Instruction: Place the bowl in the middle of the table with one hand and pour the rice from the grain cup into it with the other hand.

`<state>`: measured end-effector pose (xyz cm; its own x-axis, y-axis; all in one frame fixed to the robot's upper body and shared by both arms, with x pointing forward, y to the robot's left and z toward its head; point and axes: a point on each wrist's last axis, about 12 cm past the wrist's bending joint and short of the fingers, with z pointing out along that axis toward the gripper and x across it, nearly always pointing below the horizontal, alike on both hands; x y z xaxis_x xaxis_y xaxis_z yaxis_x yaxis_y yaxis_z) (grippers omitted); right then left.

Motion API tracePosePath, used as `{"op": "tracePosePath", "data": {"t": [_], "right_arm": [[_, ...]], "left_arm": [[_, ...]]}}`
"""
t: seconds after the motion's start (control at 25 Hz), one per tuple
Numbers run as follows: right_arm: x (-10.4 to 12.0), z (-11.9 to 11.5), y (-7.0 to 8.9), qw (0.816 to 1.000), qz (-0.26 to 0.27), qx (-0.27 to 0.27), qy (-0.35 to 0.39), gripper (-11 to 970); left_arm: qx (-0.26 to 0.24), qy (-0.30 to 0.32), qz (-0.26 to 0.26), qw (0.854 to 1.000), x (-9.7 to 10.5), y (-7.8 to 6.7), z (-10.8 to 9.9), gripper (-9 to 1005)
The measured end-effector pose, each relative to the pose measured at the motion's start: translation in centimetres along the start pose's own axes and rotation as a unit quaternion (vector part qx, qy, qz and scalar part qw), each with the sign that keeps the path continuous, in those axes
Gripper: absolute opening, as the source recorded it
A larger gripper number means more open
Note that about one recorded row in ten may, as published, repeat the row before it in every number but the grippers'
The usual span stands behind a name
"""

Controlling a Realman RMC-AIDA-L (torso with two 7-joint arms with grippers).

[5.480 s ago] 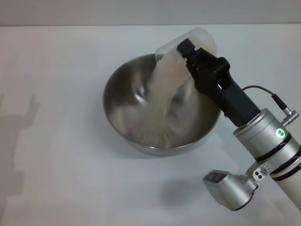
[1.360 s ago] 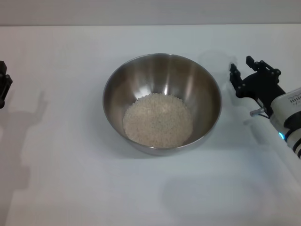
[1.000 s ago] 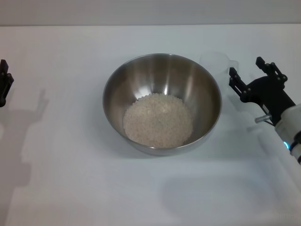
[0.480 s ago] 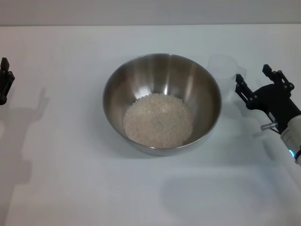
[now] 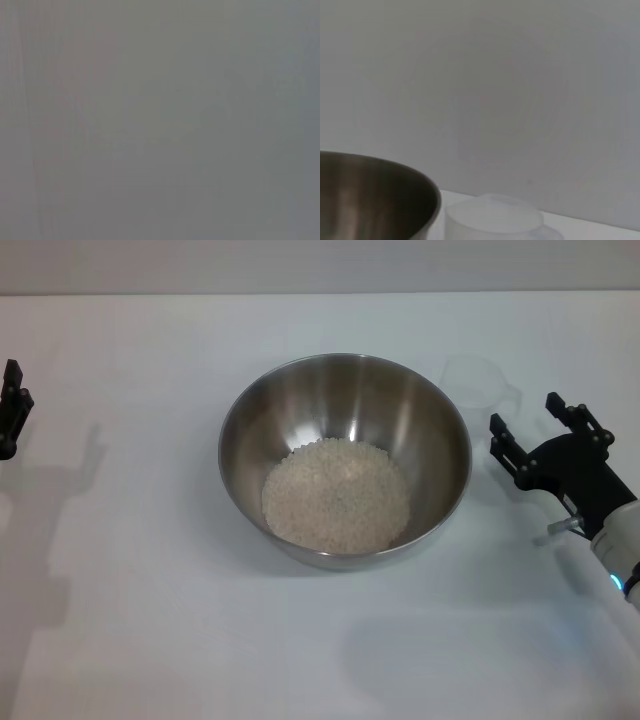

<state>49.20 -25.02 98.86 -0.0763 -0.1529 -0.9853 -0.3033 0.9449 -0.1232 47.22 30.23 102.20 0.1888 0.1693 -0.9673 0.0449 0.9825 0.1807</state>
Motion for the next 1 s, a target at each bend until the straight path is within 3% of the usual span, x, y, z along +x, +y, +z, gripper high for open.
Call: {"op": "tracePosePath", "data": {"t": [0.16,0.4,0.52,0.56,0.6,0.64,0.72,1.0], "right_arm": [[0.1,-0.5,0.1,1.0,0.002,-0.001,-0.004,726],[0.0,-3.6,0.2,0.998,0.01,0.012,-0.058,725],[-0.3,-7.2,-1.1,0.989,0.027,0.081,-0.117,725],[-0.3,-7.2,-1.1,0.989,0.027,0.081,-0.117,733],[-0.5,-8.7,-2.2,0.982,0.036,0.12,-0.143,740],[-0.5,-8.7,-2.2,0.982,0.036,0.12,-0.143,748],[-0.7,-10.1,-3.5,0.97,0.049,0.172,-0.166,763],[-0.9,-10.1,-4.3,0.963,0.047,0.2,-0.175,831]], "left_arm": [[0.0,0.002,0.001,1.0,0.1,0.1,-0.1,846],[-0.001,0.006,0.002,1.0,0.2,0.1,-0.3,846],[-0.008,0.009,-0.007,1.0,0.3,0.3,-0.5,846],[-0.008,0.009,-0.007,1.0,0.3,0.3,-0.5,846],[-0.015,0.011,-0.018,1.0,0.4,0.5,-0.6,846],[-0.019,0.012,-0.025,0.999,0.4,0.7,-0.7,846],[-0.019,0.012,-0.025,0.999,0.4,0.7,-0.7,846],[-0.02,0.021,-0.035,0.999,0.7,0.8,-1.1,846]]}}
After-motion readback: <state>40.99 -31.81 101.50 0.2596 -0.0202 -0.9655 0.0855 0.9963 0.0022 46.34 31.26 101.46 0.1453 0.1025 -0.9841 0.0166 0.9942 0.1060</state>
